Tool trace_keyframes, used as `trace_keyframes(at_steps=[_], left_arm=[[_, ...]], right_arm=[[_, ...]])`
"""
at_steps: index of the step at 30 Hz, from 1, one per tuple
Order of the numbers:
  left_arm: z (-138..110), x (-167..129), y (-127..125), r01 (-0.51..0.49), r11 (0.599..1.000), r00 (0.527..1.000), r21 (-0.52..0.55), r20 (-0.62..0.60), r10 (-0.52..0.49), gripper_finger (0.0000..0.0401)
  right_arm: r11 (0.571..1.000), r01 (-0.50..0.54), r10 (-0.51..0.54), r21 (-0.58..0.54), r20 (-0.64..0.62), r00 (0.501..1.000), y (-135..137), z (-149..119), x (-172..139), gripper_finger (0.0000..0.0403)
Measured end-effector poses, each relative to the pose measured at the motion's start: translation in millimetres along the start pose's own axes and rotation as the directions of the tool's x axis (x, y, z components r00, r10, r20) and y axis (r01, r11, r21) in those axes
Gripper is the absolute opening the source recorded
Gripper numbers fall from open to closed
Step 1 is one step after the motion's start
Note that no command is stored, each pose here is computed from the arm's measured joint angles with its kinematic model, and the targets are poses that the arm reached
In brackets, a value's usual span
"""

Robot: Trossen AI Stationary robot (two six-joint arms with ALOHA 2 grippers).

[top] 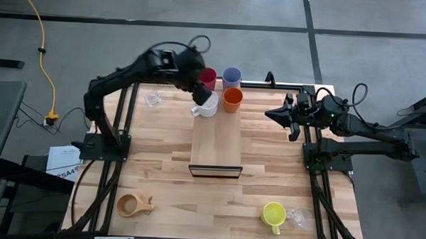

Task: Stack small to large cups/mugs on shelf
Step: Put the top transparent mug on the shelf

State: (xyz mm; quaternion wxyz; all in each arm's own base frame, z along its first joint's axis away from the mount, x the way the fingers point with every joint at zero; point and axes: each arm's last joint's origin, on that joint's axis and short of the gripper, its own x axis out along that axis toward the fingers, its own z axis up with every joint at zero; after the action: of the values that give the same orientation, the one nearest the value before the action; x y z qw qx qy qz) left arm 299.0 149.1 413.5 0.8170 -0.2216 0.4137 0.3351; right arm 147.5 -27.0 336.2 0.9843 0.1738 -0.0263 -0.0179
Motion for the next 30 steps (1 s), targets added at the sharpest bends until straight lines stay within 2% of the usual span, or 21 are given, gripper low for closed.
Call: trace_keyframes(at_steps=[6, 9, 13, 17, 22, 26, 30], left_arm=[[-21.8, -70.4, -0.7, 0.111, 0.994, 0.973, 0.016, 0.199, -0.112, 0.0195], [-42.7, -105.6, 2.3, 0.199, 0.979, 0.922, 0.033, 0.332, -0.199, 0.0187], [-77.4, -131.2, 10.6, 0.314, 0.947, 0.816, 0.069, 0.491, -0.306, 0.0182], [-117.7, -128.2, 21.6, 0.411, 0.905, 0.697, 0.112, 0.601, -0.391, 0.0185], [-165.6, -95.6, 33.8, 0.494, 0.858, 0.585, 0.143, 0.675, -0.450, 0.0190], [-195.2, -70.1, 38.9, 0.553, 0.807, 0.482, 0.207, 0.710, -0.513, 0.0189], [-212.5, -51.7, 44.2, 0.553, 0.797, 0.439, 0.241, 0.729, -0.525, 0.0186]], right_arm=[[1.000, 0.000, 0.000, 0.000, 0.000, 1.000, 0.0, 0.0, 0.1, 0.0000], [1.000, 0.000, 0.000, 0.000, 0.000, 1.000, 0.0, -0.1, 0.0, 0.0000], [1.000, 0.000, 0.000, 0.000, 0.000, 1.000, 0.0, 0.0, 0.0, 0.0000], [1.000, 0.000, 0.000, 0.000, 0.001, 1.000, 0.0, 0.0, 0.1, 0.0000], [1.000, -0.001, 0.001, 0.004, 0.004, 1.000, 0.1, 0.3, 0.0, 0.0000], [1.000, -0.001, 0.001, 0.005, 0.004, 1.000, 0.1, 0.4, 0.0, 0.0000], [1.000, 0.002, -0.002, 0.000, 0.005, 1.000, 0.1, 0.4, 0.0, 0.0000]])
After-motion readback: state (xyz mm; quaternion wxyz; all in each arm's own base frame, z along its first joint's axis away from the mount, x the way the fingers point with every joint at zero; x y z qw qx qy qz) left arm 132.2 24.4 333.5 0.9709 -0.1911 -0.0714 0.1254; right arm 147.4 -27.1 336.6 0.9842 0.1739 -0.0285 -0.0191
